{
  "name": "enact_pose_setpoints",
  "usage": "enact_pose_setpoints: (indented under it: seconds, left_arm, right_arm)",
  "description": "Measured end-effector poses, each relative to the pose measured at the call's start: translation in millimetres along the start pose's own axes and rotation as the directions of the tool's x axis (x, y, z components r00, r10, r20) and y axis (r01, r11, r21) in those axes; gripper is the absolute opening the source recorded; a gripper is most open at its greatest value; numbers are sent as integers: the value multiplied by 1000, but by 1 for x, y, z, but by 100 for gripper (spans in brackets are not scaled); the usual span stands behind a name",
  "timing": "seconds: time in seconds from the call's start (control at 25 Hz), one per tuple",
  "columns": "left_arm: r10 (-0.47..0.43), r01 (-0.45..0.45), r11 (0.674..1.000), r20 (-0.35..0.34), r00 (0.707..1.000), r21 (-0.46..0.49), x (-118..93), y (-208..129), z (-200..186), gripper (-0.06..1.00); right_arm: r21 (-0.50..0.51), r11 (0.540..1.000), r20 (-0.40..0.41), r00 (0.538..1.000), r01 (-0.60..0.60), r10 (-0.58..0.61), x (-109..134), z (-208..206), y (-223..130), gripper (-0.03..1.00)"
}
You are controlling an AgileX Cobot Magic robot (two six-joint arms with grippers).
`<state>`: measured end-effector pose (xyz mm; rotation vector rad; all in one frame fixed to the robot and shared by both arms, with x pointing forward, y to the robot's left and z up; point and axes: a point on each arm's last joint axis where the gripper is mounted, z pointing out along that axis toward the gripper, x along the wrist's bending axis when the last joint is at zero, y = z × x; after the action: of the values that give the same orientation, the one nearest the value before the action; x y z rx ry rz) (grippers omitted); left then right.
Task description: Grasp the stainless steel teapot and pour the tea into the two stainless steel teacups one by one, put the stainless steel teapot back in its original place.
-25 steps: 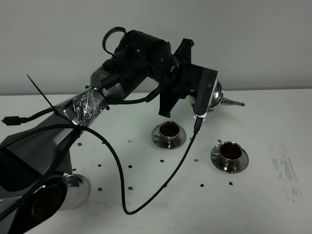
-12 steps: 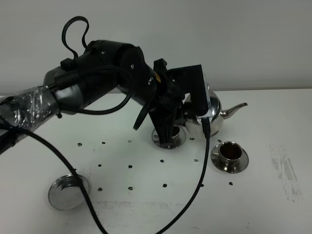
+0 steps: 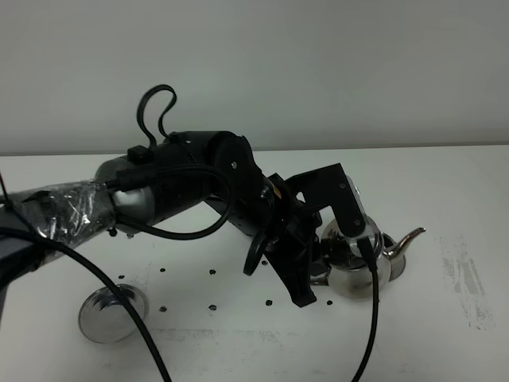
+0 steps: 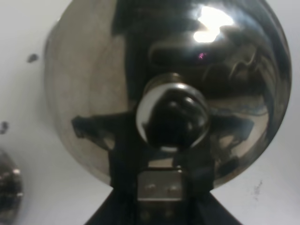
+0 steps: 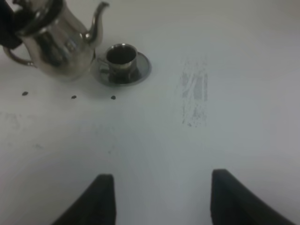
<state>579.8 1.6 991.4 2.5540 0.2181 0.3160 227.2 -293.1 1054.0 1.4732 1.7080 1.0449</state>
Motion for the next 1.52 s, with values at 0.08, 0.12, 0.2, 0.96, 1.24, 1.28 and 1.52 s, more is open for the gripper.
enact_pose_setpoints:
  seconds: [0.08, 0.12, 0.2, 0.96, 1.24, 1.28, 1.52]
  left_arm:
    - [11, -12, 1000, 15, 1000, 24, -4, -3, 11, 24]
    - [21, -22, 999, 22, 1000, 38, -6, -5, 17, 24]
    - [40, -41, 997, 30, 999, 67, -7, -9, 27, 24]
    - [65, -53, 992, -97, 993, 117, 0, -9, -22, 24]
    - [-76, 107, 974, -157, 985, 199, 1, -73, -76, 24]
    - [-108, 144, 968, -178, 978, 206, 3, -83, -85, 24]
    - [-350, 414, 884, -281, 894, 216, 4, -138, -118, 24]
  right_arm:
    - [0, 1000, 0, 1000, 0, 0, 0, 0, 0, 45]
    - [0, 1000, 0, 1000, 0, 0, 0, 0, 0, 45]
    - [0, 1000, 0, 1000, 0, 0, 0, 0, 0, 45]
    - [0, 1000, -1, 1000, 0, 0, 0, 0, 0, 45]
    - [0, 1000, -1, 1000, 0, 0, 0, 0, 0, 45]
    - [0, 1000, -1, 1000, 0, 0, 0, 0, 0, 45]
    - [0, 1000, -4, 1000, -2, 2, 0, 0, 0, 45]
